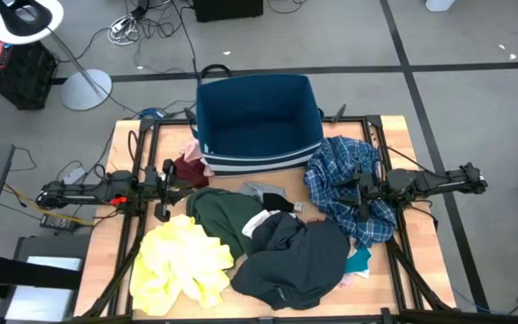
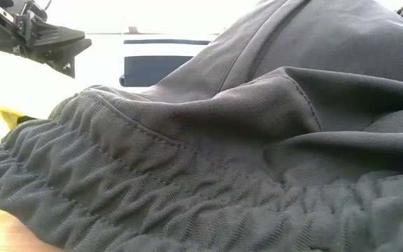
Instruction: Sort clothes
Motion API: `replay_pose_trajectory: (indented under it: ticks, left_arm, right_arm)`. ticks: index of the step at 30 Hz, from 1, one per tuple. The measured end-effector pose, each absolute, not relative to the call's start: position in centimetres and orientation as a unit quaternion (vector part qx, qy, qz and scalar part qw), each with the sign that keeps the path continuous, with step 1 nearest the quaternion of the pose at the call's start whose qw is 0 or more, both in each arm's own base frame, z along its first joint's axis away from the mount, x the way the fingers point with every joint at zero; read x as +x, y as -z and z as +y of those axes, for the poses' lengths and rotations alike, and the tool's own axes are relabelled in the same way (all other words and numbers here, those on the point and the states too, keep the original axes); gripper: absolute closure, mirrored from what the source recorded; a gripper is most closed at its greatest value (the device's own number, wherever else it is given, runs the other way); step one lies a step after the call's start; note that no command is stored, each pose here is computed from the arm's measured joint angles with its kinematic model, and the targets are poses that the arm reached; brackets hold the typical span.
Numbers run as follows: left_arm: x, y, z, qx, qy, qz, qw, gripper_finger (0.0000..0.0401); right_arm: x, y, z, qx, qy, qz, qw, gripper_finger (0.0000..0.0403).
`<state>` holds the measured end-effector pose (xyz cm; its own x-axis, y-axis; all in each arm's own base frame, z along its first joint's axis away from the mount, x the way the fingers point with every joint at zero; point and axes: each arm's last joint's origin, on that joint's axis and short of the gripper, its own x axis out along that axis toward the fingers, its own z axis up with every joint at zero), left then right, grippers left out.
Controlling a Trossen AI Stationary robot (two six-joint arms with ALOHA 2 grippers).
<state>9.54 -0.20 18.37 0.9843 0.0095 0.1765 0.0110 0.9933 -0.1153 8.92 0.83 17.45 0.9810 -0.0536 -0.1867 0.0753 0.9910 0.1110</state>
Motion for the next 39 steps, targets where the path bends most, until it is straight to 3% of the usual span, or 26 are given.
replay_pose_trajectory:
  ticks: [39]
  left_arm:
    - [9.53,-18.45,-0.2,-0.073,0.002,-0.093,0.993,0.0299]
  right_arm:
    - [8.92,-17.44,0.82,0.059,0.033,0.092,0.993,0.0195]
